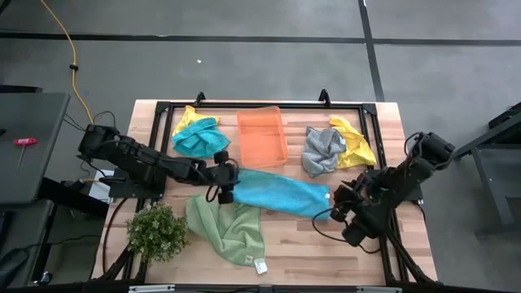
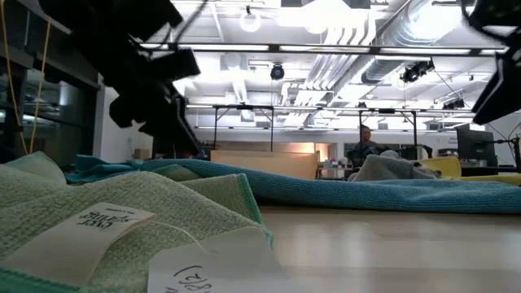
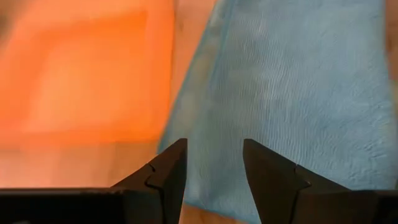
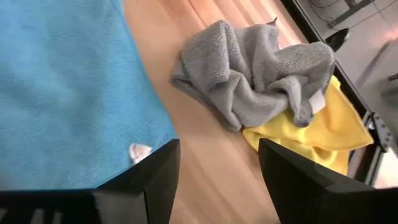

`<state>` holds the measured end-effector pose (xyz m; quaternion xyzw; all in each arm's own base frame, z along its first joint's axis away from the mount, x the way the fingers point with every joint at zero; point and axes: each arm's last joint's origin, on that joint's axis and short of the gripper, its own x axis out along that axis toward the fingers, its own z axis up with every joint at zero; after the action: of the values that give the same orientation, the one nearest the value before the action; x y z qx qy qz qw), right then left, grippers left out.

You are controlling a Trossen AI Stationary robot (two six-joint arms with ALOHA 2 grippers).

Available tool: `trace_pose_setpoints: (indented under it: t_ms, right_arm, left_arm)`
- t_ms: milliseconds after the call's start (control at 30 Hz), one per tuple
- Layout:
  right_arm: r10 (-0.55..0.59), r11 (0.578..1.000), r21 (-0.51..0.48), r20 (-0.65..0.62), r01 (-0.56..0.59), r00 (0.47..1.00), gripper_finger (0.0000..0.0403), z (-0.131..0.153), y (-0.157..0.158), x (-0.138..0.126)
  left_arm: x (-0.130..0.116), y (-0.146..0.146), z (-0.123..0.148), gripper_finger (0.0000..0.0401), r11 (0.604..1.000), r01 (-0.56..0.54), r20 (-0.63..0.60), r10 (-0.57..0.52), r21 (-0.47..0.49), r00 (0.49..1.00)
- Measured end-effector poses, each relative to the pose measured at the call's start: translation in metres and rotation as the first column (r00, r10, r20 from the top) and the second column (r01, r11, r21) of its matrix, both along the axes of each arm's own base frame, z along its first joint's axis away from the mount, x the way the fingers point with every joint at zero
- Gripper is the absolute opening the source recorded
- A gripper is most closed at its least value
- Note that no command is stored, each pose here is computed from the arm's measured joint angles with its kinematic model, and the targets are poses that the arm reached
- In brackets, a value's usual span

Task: Fold microfiber towels
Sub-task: Fold the bottom blue microfiber cloth

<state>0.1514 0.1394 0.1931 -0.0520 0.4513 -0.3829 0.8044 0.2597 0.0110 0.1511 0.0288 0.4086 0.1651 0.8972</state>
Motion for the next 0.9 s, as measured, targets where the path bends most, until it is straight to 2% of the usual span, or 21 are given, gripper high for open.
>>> trace_pose_setpoints:
  t_ms: [67, 200, 300, 400, 633, 800, 900]
  right_arm:
    - [-0.005, 1.000, 0.009, 0.022, 0.005, 1.000, 0.0210, 0.000, 0.003, -0.003]
    - [-0.017, 1.000, 0.004, 0.043, 0.017, 0.999, 0.0210, 0.001, 0.004, -0.008]
    - [-0.025, 1.000, -0.001, 0.072, 0.026, 0.997, 0.0210, 0.002, 0.005, -0.008]
    - [-0.040, 0.999, 0.014, 0.094, 0.039, 0.995, 0.0210, 0.001, 0.005, -0.008]
    - [-0.033, 0.999, 0.026, 0.120, 0.031, 0.992, 0.0210, 0.001, 0.007, -0.006]
    - [-0.034, 0.999, 0.033, 0.131, 0.030, 0.991, 0.0210, 0.000, 0.007, -0.005]
    - [-0.029, 0.999, 0.028, 0.140, 0.026, 0.990, 0.0210, 0.000, 0.007, -0.005]
  left_arm:
    - [-0.003, 0.008, -0.004, 0.0145, 0.996, -0.061, -0.029, 0.060, -0.058, 0.998]
    - [-0.003, 0.020, -0.002, 0.0145, 0.972, -0.171, 0.017, 0.176, -0.161, 0.984]
    - [-0.003, 0.025, -0.001, 0.0145, 0.936, -0.227, 0.040, 0.246, -0.268, 0.968]
    - [-0.007, 0.026, -0.004, 0.0145, 0.896, -0.274, 0.002, 0.293, -0.350, 0.956]
    - [-0.010, 0.031, -0.005, 0.0145, 0.841, -0.382, -0.017, 0.407, -0.383, 0.913]
    - [-0.011, 0.036, -0.019, 0.0145, 0.796, -0.464, -0.094, 0.466, -0.389, 0.880]
    - [-0.008, 0.040, -0.029, 0.0145, 0.784, -0.483, -0.110, 0.481, -0.391, 0.870]
